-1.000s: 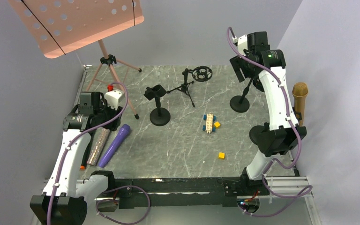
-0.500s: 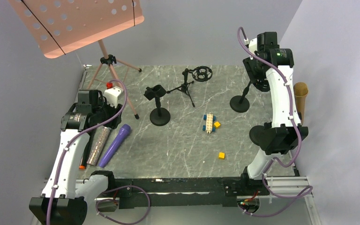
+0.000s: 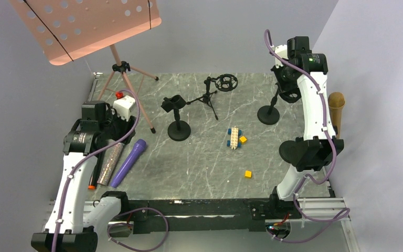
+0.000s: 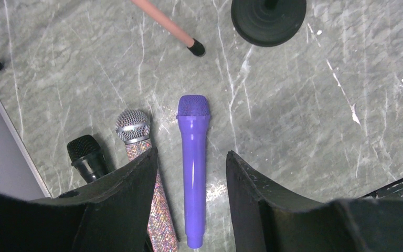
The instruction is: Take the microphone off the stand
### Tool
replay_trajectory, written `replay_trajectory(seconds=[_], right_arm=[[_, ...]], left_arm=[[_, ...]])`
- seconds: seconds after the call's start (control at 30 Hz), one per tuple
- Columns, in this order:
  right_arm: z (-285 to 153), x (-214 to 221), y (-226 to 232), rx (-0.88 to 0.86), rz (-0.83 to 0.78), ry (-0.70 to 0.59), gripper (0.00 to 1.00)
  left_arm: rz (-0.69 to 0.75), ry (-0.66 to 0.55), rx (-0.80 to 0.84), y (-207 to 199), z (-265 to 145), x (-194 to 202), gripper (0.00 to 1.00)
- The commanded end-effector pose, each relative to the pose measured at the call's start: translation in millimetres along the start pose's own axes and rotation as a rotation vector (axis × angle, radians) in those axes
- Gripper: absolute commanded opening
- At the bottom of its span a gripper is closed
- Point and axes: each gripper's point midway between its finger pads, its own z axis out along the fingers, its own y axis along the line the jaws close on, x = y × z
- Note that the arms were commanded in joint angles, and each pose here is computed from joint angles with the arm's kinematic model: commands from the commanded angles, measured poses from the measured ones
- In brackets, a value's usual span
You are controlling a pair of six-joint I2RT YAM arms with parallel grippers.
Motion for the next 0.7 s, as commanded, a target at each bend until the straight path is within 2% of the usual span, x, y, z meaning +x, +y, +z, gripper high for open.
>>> replay_trajectory(seconds=[0.0,0.1,0.27,0.47,0.67], right_arm=[[-44.8,-43.6,-0.1,0.007,-0.065,-0.252,0.0],[-72.3,-55.9,11.4,-0.024,-0.119,-0.36,0.0],[-114.7,-55.5,22.4,-0.044,-0.126,-0.459,0.0],[-159.1,-40.5,69.9,-0.249,-0.202,-0.577,0.0],[-156.9,-2.2,119.0,-0.42,-0.316,-0.523,0.0]], left_arm=[[0.028,-0.138,0.015,-2.6,-15.6,-37.0,0.56],[0.037,-0.176,0.045,-7.3,-21.4,-50.2,0.55],[0.091,-0.289,0.063,-10.8,-36.6,-81.7,0.56],[0.179,-0.434,0.134,-22.1,-56.1,-128.3,0.57],[0.226,-0.46,0.254,-40.5,-60.6,-152.0,0.58]])
